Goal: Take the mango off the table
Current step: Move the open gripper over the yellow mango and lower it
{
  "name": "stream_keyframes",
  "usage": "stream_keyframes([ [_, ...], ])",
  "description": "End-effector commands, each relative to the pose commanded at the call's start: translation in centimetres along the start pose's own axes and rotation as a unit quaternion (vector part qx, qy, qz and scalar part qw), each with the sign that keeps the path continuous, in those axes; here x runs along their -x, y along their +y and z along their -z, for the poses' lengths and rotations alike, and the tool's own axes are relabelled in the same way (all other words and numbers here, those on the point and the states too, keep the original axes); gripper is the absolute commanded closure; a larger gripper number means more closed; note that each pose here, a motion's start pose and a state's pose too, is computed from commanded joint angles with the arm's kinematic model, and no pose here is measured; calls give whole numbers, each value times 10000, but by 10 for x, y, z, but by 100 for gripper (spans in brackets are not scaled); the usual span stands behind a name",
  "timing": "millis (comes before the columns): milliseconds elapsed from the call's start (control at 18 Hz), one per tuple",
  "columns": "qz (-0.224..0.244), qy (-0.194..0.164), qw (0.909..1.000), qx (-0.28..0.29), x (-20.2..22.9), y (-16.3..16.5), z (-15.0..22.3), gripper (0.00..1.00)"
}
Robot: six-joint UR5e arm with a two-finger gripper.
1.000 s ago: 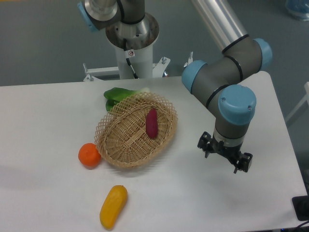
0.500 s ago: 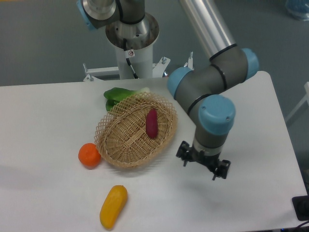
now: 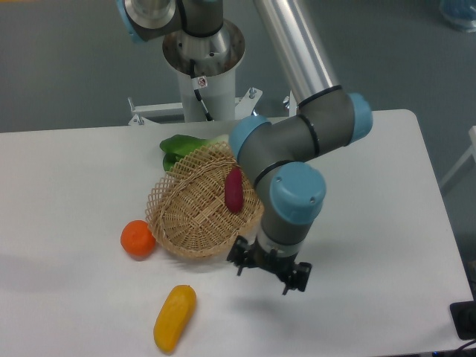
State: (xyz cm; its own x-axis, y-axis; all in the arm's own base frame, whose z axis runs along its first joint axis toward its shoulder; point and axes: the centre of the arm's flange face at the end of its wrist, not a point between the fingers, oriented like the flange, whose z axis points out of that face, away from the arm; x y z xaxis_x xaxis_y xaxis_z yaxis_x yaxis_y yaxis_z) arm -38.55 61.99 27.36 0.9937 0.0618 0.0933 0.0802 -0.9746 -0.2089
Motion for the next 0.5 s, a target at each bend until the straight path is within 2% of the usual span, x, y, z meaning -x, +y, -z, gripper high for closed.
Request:
stream_keyframes([
  [500, 239, 85, 9997, -3, -50, -51, -29, 0],
])
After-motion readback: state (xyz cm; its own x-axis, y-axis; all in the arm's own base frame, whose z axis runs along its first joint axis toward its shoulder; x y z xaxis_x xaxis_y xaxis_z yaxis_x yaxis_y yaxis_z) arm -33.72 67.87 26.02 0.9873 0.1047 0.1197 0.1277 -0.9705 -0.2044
